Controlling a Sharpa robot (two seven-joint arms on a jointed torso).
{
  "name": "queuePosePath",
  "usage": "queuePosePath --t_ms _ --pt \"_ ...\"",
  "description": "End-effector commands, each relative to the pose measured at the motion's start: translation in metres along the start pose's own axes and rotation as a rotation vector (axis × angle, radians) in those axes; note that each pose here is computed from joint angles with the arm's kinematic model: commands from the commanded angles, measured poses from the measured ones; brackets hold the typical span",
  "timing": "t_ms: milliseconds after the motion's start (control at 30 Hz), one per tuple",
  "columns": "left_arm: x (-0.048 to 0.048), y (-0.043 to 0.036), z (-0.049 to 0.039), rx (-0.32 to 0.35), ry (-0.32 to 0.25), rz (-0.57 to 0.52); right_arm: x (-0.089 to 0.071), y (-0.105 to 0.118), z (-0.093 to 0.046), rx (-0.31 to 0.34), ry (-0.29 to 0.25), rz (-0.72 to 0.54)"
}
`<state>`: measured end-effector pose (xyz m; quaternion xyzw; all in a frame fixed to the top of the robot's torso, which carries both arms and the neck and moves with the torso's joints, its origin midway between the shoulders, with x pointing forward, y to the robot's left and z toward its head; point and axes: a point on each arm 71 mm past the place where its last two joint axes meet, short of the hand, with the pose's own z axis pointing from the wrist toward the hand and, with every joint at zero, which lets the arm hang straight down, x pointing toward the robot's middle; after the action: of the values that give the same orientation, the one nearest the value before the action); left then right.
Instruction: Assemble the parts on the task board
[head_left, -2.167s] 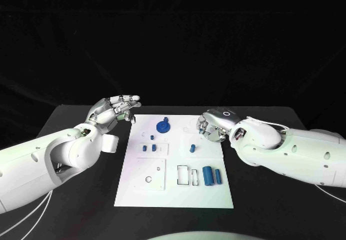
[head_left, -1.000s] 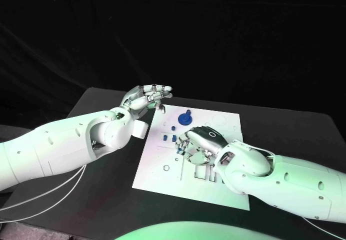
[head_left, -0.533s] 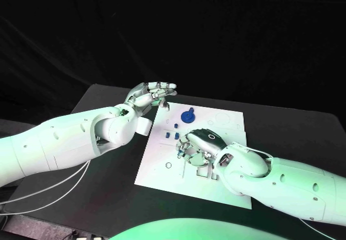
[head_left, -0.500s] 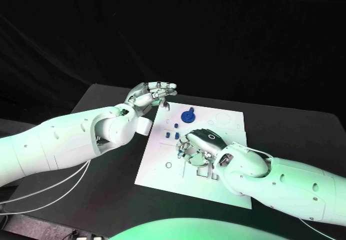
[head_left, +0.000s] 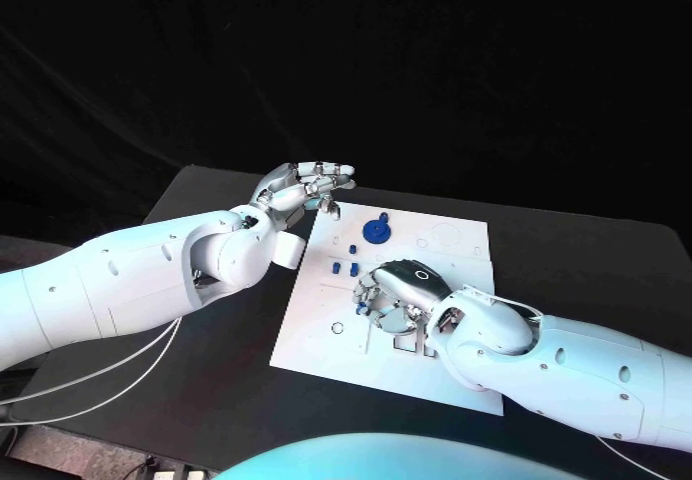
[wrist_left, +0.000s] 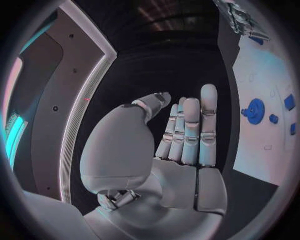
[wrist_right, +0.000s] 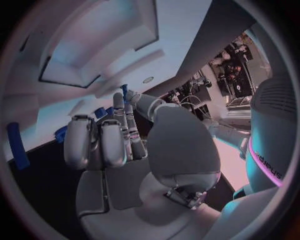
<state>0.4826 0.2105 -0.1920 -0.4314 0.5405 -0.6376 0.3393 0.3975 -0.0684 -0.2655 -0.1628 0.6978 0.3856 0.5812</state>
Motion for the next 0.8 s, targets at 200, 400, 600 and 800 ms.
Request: queuePosePath --t_ms 200,400,600,800 --pt "0.0025 -0.0005 0.0002 0.003 0.023 -0.001 0.0043 0.0001 -0.0001 -0.004 0.029 -0.016" --pt "0.0025 -0.0005 0.0001 0.002 0.023 0.000 0.0071 0.0004 0.0008 -0.001 0.053 -0.023" --pt "0.0025 -0.0005 0.0000 0.001 0.023 0.000 0.0113 0.0018 0.0022 0.000 0.076 -0.032" --pt "0.0024 -0.0005 0.0000 -0.001 0.023 0.001 0.0118 0.0008 0.0006 -0.001 0.060 -0.032"
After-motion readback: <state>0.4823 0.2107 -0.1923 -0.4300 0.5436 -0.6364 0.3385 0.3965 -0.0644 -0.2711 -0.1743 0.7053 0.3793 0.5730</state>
